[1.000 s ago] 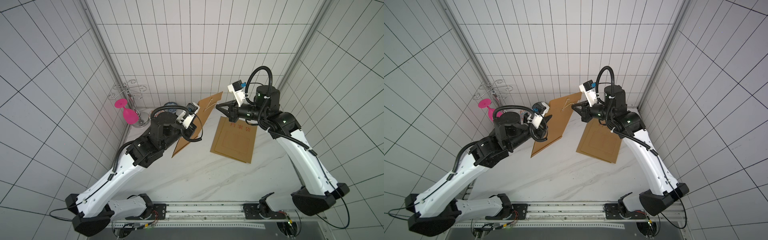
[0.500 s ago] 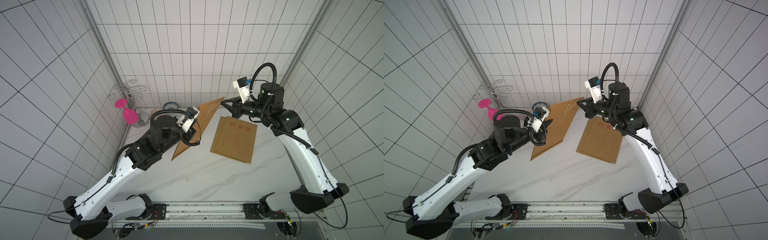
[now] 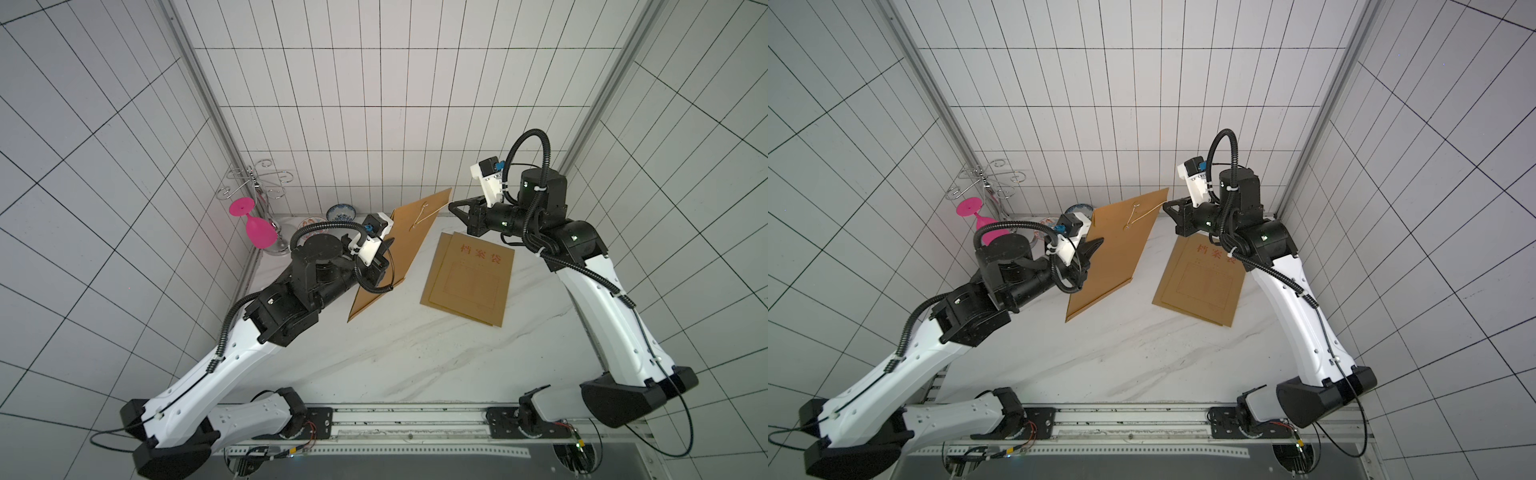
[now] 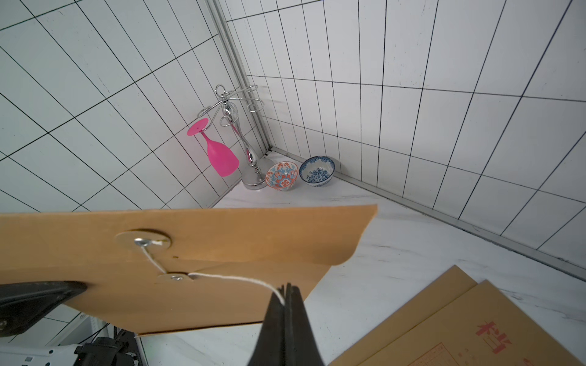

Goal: Open the file bag

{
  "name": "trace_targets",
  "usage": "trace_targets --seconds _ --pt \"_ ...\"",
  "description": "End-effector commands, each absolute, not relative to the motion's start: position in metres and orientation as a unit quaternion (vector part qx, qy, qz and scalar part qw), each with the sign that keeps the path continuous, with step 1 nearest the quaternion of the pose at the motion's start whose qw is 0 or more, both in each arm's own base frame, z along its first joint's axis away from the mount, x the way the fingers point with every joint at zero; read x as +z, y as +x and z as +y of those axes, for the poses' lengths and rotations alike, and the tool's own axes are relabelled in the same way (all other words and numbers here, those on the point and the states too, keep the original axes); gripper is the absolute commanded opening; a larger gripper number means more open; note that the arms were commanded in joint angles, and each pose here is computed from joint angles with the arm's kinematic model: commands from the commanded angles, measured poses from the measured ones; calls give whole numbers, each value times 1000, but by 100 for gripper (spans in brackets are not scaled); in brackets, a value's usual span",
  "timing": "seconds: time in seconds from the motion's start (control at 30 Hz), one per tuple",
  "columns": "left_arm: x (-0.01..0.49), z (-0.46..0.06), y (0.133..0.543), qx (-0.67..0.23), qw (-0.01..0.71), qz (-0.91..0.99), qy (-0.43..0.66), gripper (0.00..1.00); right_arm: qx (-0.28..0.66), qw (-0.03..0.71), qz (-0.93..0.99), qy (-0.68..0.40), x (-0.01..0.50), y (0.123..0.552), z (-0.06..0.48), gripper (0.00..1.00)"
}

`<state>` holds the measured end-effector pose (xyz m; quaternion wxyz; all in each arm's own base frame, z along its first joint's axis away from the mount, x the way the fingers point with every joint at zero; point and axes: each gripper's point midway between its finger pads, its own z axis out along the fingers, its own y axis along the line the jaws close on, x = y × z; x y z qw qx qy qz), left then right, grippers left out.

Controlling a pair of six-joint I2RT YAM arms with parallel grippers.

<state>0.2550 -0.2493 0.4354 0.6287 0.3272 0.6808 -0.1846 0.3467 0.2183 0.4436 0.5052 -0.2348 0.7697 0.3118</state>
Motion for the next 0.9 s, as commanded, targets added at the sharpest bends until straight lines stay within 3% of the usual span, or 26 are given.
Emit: trace_targets --seconds 0.0,0.37,0.87 --pt "462 -250 245 -241 656 652 296 0 314 502 771 -234 437 343 216 0" --pt "475 -250 258 -282 668 654 216 0 340 470 784 -220 411 329 219 0" --pt "488 -258 252 -344 662 636 198 0 384 424 795 -203 373 312 232 0"
